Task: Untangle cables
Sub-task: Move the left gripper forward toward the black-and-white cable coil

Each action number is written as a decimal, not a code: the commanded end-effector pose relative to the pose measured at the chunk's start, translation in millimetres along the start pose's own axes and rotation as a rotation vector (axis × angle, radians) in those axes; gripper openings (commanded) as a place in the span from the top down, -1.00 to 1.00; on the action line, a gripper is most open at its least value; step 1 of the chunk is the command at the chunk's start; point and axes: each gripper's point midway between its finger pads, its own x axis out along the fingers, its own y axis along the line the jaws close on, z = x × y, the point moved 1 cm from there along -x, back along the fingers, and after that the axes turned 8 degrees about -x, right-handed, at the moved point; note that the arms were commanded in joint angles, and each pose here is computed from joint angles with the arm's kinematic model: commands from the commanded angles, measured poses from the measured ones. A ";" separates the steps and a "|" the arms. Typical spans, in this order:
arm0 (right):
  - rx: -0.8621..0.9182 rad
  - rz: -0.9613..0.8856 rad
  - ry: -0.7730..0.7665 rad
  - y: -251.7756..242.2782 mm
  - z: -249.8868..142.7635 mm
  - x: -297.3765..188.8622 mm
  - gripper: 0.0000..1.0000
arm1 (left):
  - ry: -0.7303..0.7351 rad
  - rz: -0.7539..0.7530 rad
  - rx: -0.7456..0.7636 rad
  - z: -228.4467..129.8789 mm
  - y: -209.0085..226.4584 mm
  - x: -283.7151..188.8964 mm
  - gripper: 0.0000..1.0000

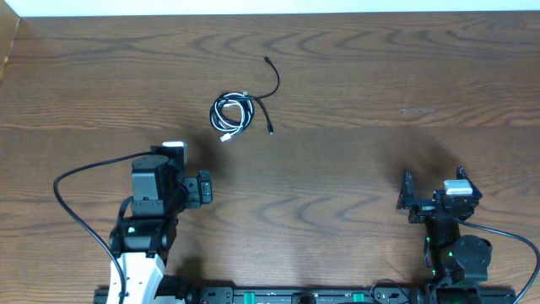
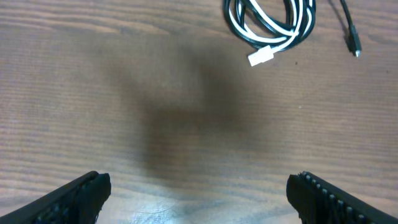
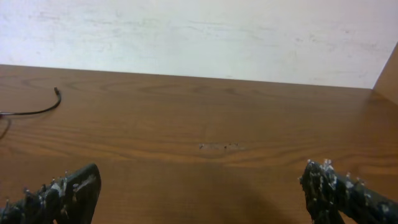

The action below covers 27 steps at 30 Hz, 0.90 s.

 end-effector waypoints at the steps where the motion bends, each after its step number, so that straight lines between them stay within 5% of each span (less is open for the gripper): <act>1: -0.012 -0.003 0.004 0.1 -1.3 0.0 -0.99 | -0.006 -0.022 0.024 15.3 -6.7 -7.3 -0.93; 27: -0.012 -0.003 0.004 0.1 -1.3 0.0 -0.99 | 0.097 -0.025 0.063 40.0 -14.1 -12.6 -0.93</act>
